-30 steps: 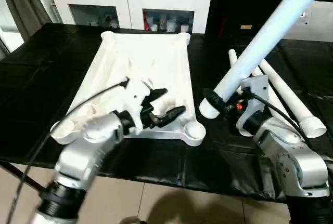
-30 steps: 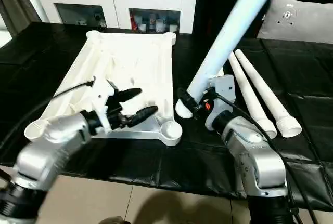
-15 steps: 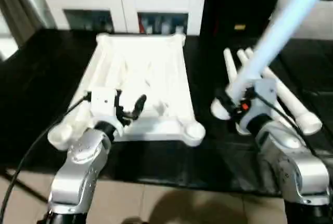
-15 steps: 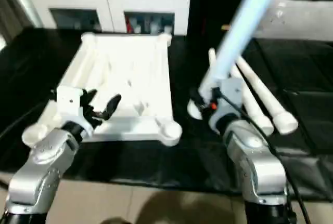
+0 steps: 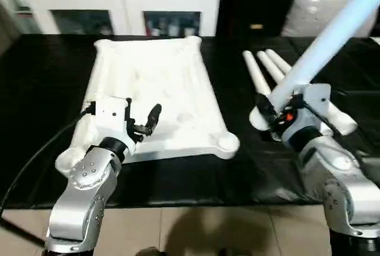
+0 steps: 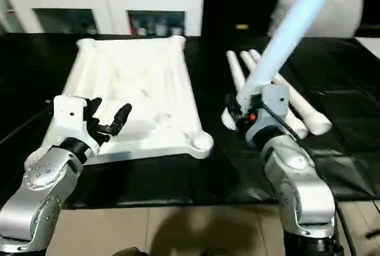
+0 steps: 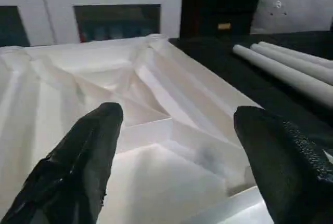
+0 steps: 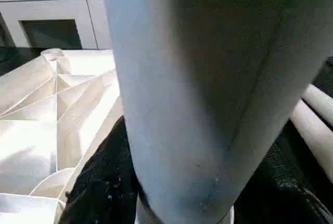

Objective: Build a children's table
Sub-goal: Pick table leg

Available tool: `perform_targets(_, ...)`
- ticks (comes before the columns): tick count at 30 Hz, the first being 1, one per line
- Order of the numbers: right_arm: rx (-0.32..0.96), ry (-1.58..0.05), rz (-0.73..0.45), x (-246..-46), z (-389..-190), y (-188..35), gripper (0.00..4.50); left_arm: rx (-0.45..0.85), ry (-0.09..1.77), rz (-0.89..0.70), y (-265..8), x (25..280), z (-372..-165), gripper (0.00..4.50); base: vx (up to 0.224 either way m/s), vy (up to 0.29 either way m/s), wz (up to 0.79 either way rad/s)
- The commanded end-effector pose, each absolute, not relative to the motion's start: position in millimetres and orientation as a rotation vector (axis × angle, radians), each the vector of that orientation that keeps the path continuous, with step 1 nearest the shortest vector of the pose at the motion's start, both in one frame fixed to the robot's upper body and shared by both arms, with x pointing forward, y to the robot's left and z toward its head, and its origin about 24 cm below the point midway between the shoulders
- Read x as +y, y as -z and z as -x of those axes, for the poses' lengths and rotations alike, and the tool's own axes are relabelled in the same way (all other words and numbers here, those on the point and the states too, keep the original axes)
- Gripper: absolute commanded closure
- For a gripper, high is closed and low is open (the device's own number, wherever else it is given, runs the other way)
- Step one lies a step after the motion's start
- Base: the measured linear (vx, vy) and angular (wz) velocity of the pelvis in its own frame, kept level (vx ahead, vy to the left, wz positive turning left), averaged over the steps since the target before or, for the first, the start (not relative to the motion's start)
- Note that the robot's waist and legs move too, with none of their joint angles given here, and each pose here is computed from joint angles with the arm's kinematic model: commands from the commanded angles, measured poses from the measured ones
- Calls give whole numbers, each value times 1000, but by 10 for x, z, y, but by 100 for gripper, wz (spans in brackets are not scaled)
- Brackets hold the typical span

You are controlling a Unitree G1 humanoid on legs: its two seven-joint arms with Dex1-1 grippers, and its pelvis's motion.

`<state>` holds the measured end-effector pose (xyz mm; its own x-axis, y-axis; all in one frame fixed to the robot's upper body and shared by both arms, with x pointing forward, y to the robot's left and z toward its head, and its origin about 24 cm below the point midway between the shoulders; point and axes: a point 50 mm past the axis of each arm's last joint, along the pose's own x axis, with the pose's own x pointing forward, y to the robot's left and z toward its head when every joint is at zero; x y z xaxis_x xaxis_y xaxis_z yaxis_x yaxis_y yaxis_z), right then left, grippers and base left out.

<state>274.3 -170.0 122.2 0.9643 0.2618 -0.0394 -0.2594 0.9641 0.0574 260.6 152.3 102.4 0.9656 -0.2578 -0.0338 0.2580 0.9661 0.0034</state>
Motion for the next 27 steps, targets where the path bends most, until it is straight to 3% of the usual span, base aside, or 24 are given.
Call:
perform_targets(1,-22,-185,-11,-1724,-2764,-1287,260,24,266,-24,-1066,1512,-2601,64,0,0,0)
perform_targets(11,95,-221,-90,-1703,-2586,-1116,260,10,287,-32,-1092,1498,-2575,64,23,-12,1)
perform_targets(27,84,-288,-100,-1617,-2510,-1133,260,16,295,-56,-1060,1504,-2520,64,7,-5,1)
